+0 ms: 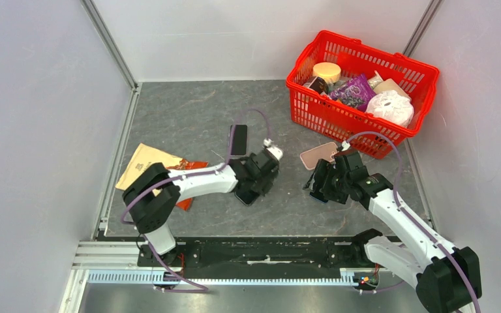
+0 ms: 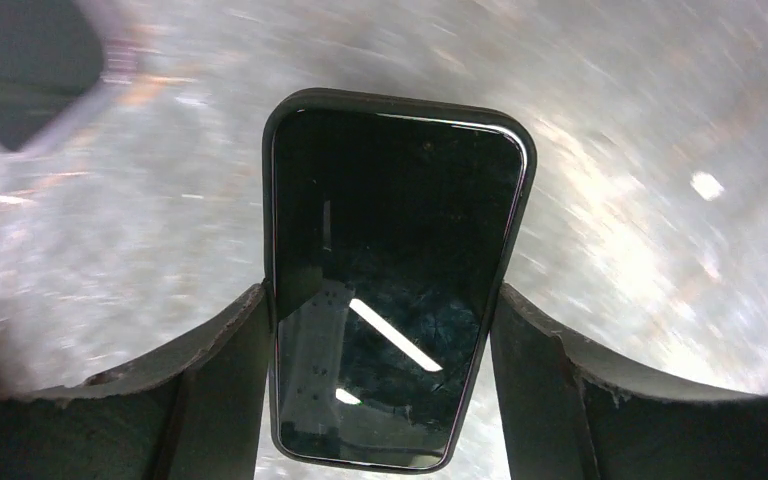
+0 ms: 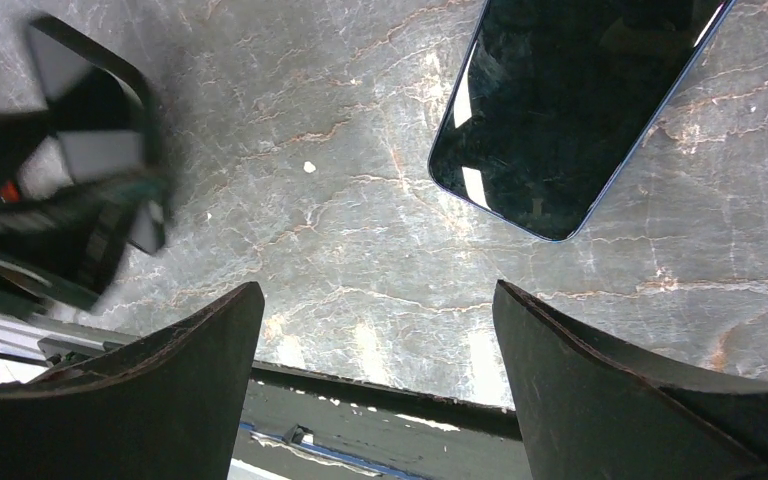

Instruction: Put the phone into the phone case

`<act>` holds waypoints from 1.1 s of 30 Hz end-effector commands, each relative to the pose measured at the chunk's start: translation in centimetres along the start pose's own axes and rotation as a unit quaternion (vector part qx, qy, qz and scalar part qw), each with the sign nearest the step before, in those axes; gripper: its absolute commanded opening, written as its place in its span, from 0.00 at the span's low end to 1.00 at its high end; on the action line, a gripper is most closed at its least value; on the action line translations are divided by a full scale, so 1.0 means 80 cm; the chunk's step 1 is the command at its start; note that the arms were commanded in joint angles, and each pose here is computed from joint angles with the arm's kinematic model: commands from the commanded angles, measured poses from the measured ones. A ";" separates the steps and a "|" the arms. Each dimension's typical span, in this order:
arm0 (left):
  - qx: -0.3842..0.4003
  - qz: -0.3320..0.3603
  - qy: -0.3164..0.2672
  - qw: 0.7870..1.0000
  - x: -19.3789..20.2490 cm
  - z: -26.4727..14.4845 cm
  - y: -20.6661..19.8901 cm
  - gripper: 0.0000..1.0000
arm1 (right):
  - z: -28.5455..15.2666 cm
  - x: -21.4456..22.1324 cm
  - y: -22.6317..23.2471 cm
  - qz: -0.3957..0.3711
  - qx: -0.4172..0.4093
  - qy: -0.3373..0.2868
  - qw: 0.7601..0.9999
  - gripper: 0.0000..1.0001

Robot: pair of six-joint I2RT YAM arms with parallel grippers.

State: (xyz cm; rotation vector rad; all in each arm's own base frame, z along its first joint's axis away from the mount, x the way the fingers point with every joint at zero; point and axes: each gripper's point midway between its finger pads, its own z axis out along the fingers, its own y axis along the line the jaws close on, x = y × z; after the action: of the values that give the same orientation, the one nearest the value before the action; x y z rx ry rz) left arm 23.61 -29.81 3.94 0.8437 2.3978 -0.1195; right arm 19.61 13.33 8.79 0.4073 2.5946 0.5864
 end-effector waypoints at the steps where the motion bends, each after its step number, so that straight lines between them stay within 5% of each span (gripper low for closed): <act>1: -0.086 -0.138 -0.108 0.981 -0.092 -0.028 0.091 0.33 | 0.000 -0.012 0.004 -0.010 0.002 -0.011 1.000 0.92; 14: -0.180 -0.232 -0.106 0.950 -0.156 0.004 0.291 0.34 | 0.009 -0.004 -0.002 -0.011 0.008 0.004 1.000 0.92; 28: -0.191 -0.265 -0.038 0.944 -0.110 0.066 0.344 0.35 | 0.015 -0.005 -0.015 -0.011 0.030 -0.003 0.999 0.92; 30: -0.185 -0.268 -0.030 0.945 -0.105 0.072 0.341 0.43 | 0.015 -0.009 -0.017 -0.007 0.037 -0.011 0.999 0.92; 33: -0.190 -0.271 -0.021 0.943 -0.097 0.074 0.342 0.80 | 0.015 -0.013 -0.019 -0.001 0.045 -0.018 0.999 0.92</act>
State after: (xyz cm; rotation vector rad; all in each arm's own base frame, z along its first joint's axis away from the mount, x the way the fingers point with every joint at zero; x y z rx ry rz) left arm 45.96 -13.38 4.17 0.0065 2.4978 0.1412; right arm 19.80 12.71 7.39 0.4139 2.6367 0.5085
